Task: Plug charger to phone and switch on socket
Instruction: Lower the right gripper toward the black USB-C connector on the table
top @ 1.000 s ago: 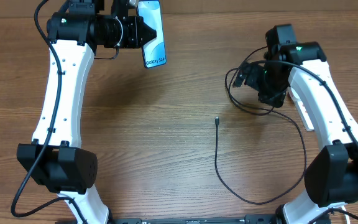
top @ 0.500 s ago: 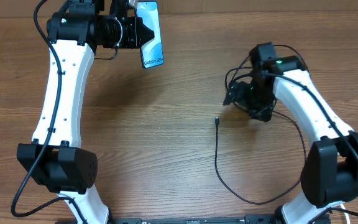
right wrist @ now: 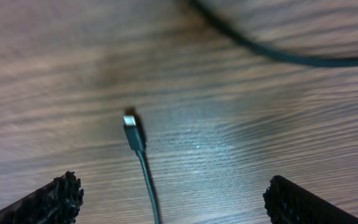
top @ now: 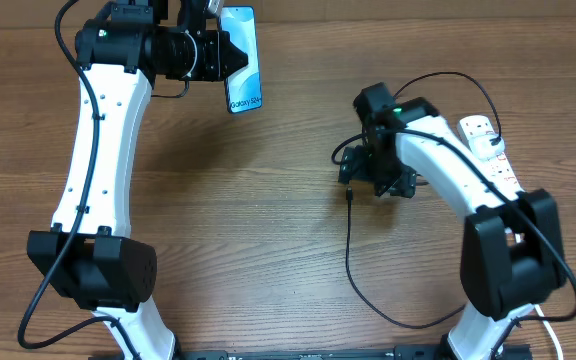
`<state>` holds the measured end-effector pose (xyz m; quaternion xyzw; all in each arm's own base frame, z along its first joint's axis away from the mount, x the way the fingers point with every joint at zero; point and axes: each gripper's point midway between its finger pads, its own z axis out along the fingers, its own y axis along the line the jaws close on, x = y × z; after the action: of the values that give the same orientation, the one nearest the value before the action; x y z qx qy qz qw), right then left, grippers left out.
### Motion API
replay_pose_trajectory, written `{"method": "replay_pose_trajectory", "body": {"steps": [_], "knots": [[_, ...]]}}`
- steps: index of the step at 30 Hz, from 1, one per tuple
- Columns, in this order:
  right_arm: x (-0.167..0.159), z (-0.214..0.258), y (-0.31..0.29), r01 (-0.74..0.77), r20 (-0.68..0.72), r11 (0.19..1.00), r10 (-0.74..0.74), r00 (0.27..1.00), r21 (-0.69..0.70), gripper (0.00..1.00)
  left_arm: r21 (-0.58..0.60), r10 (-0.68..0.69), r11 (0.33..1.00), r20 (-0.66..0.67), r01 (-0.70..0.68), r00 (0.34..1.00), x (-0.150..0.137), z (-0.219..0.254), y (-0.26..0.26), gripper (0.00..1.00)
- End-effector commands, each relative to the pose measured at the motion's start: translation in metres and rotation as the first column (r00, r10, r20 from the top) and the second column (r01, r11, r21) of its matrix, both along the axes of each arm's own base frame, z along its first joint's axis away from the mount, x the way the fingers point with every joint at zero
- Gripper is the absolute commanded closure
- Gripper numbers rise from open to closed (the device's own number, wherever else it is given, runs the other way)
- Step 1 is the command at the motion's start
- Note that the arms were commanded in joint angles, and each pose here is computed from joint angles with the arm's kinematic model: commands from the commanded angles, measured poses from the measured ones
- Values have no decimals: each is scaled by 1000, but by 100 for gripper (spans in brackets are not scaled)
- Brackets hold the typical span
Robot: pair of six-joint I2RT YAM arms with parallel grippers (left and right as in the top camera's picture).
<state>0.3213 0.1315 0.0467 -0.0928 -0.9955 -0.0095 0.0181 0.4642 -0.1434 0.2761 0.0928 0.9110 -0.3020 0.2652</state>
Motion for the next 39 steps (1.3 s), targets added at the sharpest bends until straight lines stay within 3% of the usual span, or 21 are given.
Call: {"method": "replay_pose_trajectory", "body": {"steps": [1, 12, 27, 35, 39], "knots": [[-10, -17, 3, -80, -42, 996, 79, 996, -42, 7, 6, -26, 1000, 39, 26, 999, 1, 7, -2, 96], [-16, -31, 1, -89, -64, 995, 86, 994, -52, 26, 6, -26, 1000, 36, 26, 999, 1, 7, -2, 96], [-23, -51, 20, -196, -34, 980, 194, 980, -45, 31, 6, -26, 1000, 37, 26, 999, 1, 7, -2, 96], [-19, -53, 21, -195, -14, 980, 194, 981, -41, 38, 4, -24, 1000, 35, 24, 999, 1, 7, -2, 96], [-18, -54, 21, -195, -12, 980, 194, 981, -41, 48, 3, -25, 1000, 31, 25, 999, 0, 7, -2, 96]]}}
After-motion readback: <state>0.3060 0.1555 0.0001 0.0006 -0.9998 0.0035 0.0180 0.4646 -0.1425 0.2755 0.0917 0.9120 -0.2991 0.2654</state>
